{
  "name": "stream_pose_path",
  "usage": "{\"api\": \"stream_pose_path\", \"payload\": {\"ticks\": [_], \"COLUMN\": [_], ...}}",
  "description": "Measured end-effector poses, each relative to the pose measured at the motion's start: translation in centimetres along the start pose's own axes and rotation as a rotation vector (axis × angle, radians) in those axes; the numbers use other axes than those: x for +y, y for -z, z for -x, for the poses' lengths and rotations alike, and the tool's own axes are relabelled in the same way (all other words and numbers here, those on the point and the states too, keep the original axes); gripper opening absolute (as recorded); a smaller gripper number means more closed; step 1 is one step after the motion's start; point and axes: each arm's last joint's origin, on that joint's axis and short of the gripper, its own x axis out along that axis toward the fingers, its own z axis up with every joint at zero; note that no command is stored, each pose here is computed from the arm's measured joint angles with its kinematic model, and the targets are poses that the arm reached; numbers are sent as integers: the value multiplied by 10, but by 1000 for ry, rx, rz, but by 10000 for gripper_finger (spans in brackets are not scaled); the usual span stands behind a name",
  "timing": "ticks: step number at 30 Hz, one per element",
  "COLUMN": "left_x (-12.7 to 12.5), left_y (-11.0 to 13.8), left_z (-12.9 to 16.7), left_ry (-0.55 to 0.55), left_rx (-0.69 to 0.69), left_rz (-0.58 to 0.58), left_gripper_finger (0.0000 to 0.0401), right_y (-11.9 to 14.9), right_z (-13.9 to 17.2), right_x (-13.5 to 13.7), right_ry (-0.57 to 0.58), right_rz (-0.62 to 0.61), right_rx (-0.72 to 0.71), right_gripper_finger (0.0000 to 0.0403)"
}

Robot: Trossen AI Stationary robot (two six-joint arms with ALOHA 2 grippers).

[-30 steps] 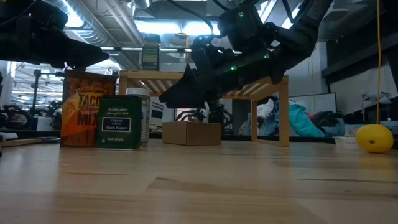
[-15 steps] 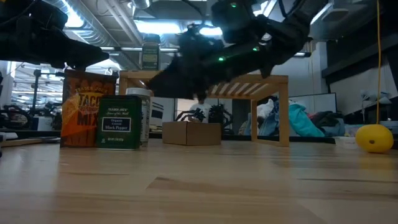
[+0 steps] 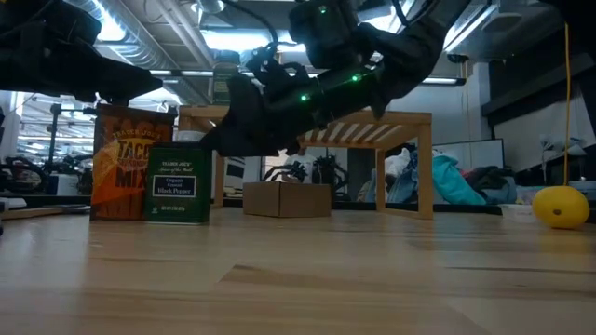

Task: Shelf spices
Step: Put the black seasoning can on the shelf

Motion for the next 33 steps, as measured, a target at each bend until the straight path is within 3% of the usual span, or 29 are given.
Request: {"api": "stream_pose_path", "payload": {"ticks": [6, 15, 21, 26, 33], "left_x": [0, -1, -1, -1, -1], "left_y": [0, 0, 0, 0, 0], "left_z": [0, 0, 0, 0, 0], "left_ry": [10, 28, 29, 30, 30], "left_rx": [1, 1, 1, 1, 1], "left_rz": [46, 45, 52, 52, 52], "left_gripper_finger": [180, 180, 180, 180, 180], "right_y": [3, 20, 29, 38, 40], "right_z": [0, 2, 5, 10, 16], "right_x": [0, -2, -2, 5, 32], "right_ry": [1, -34, -46, -156, -255], "right_rz": [131, 239, 256, 197, 145], "right_rx": [34, 209, 307, 417, 408], "right_gripper_finger": [234, 234, 234, 234, 234]}}
